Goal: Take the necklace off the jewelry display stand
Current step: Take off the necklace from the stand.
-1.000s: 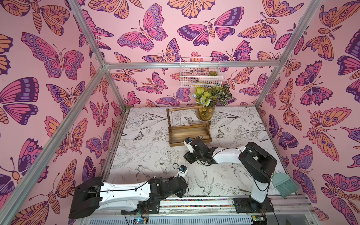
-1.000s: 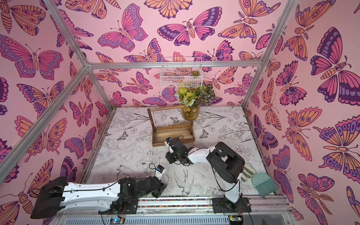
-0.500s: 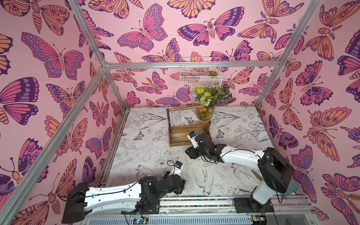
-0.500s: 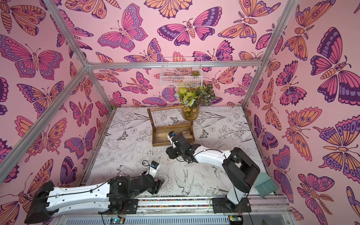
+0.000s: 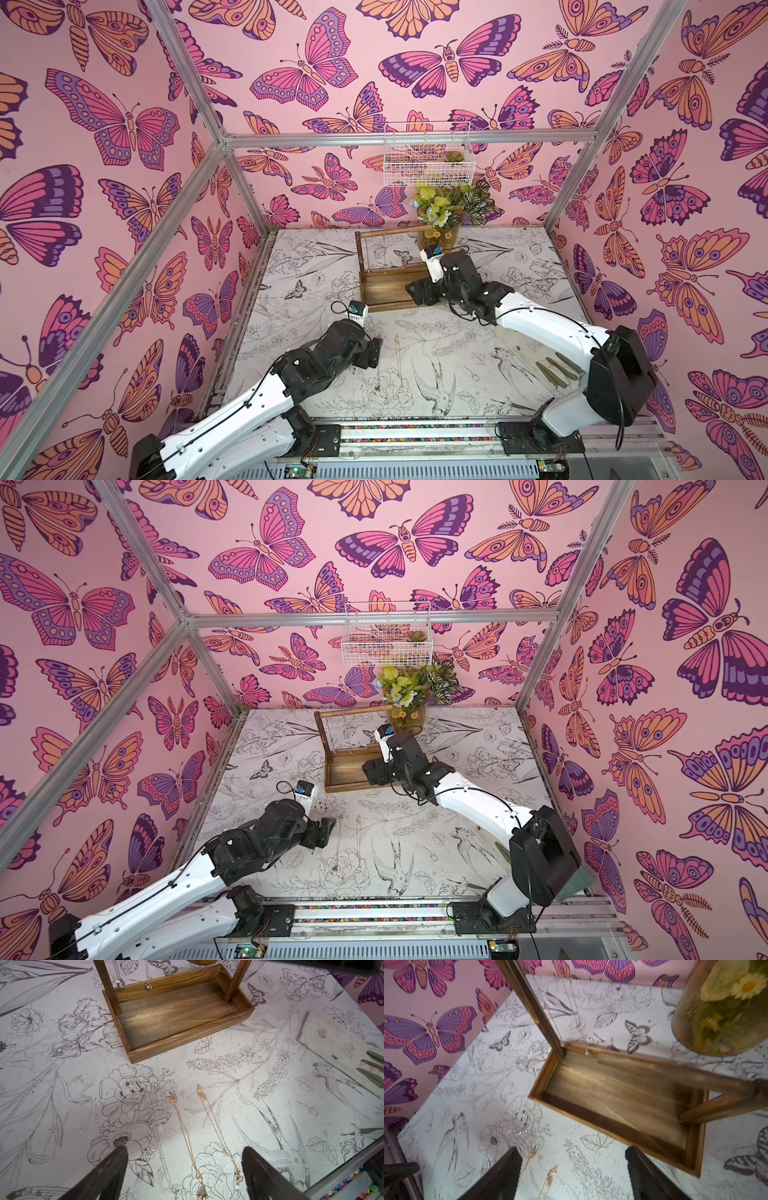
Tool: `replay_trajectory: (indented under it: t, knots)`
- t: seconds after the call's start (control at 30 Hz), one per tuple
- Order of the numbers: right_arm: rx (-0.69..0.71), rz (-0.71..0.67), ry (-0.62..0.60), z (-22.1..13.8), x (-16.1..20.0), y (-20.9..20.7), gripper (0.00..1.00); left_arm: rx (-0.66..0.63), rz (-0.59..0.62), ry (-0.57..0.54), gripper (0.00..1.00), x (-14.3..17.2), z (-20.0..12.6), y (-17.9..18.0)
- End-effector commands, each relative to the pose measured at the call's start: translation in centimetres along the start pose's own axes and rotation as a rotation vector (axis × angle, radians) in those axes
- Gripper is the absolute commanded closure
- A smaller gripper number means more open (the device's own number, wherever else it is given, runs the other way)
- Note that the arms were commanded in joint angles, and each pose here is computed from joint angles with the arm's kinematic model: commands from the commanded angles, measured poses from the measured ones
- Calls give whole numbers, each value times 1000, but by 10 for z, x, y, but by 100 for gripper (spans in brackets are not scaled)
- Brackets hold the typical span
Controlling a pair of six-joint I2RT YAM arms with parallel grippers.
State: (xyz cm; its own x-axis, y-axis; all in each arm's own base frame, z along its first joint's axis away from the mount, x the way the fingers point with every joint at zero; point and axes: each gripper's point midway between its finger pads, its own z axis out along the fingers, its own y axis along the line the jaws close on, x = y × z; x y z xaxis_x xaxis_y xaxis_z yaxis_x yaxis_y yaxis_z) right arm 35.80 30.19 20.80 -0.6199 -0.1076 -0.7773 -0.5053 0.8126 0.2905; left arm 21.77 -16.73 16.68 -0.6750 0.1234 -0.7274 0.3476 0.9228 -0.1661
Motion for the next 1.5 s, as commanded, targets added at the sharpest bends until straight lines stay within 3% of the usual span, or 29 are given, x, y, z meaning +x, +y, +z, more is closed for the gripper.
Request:
replay_trajectory:
  t: [0.0,0.2,0.53,1.2,1.47]
  knots:
    - [-41,-21,-29,11,-24,2,18,70,27,34,12,-8,1,-1]
    - [-93,-20,-130,33,-65,15,24,107,-49,8,11,-26,3,10]
    - [-123,-43,-245,77,-95,20,32,139,-96,6,8,-29,5,20]
    - [-107,-45,-325,112,-110,31,53,119,-121,27,7,-19,11,34]
    - [-73,-41,-345,118,-111,30,57,105,-128,31,7,-14,7,38]
